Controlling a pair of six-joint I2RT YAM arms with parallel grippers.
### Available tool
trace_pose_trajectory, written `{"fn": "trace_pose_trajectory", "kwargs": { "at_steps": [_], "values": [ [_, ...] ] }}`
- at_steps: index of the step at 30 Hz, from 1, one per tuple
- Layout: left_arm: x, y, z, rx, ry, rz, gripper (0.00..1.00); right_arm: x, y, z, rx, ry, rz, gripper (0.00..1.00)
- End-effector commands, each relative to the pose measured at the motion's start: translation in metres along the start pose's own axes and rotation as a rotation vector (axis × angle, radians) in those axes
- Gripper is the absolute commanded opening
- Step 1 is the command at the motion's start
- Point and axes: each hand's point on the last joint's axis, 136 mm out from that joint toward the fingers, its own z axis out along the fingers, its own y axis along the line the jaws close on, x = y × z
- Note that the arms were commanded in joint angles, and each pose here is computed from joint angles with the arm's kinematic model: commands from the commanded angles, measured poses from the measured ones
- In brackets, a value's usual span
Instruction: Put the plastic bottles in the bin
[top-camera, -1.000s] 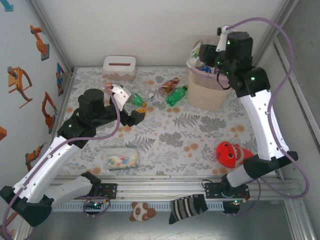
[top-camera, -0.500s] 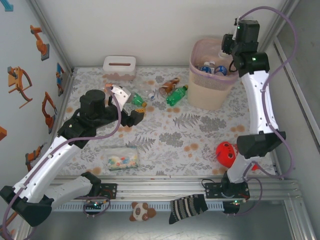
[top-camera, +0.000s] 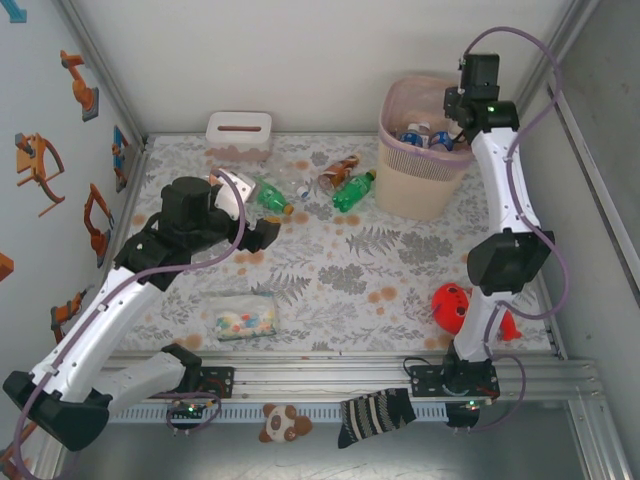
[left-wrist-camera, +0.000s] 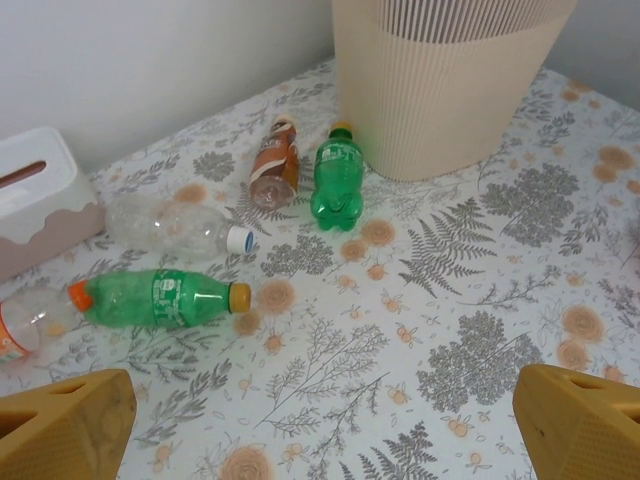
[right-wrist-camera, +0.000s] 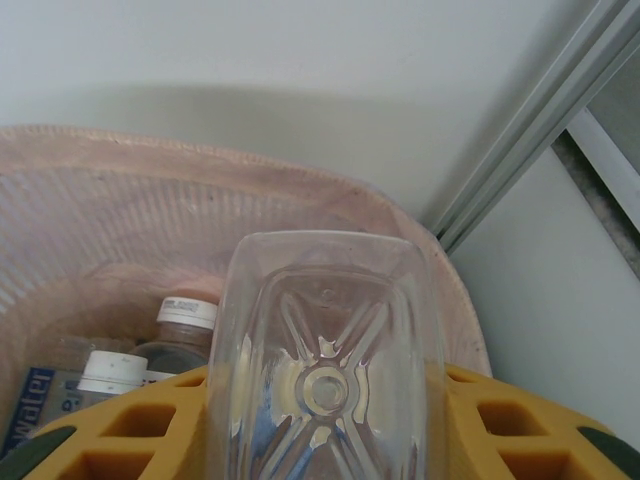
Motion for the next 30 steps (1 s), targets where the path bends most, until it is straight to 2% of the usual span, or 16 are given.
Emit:
{"fn": "trace_pose_trajectory", "kwargs": {
  "at_steps": [1,12,19,30],
  "values": [
    [-0.006,0.002,-0.006,0.003,-0.001,-0.025,0.96,0.007,-0.004,0.012,0.014,0.001,-0.015,0.41],
    [-0.007,0.001,-0.014,0.005,-0.015,-0.023,0.96,0.090,0.011,0.063,-0.027,0.202,-0.046,0.40],
    [-0.008,-0.002,-0.016,0.020,-0.018,-0.032,0.96,0.127,0.026,0.083,-0.079,0.306,-0.053,0.40],
    [-0.005,-0.003,-0.018,0.027,-0.018,-0.035,0.96,0.150,0.039,0.092,-0.131,0.426,-0.047,0.40]
  ]
}}
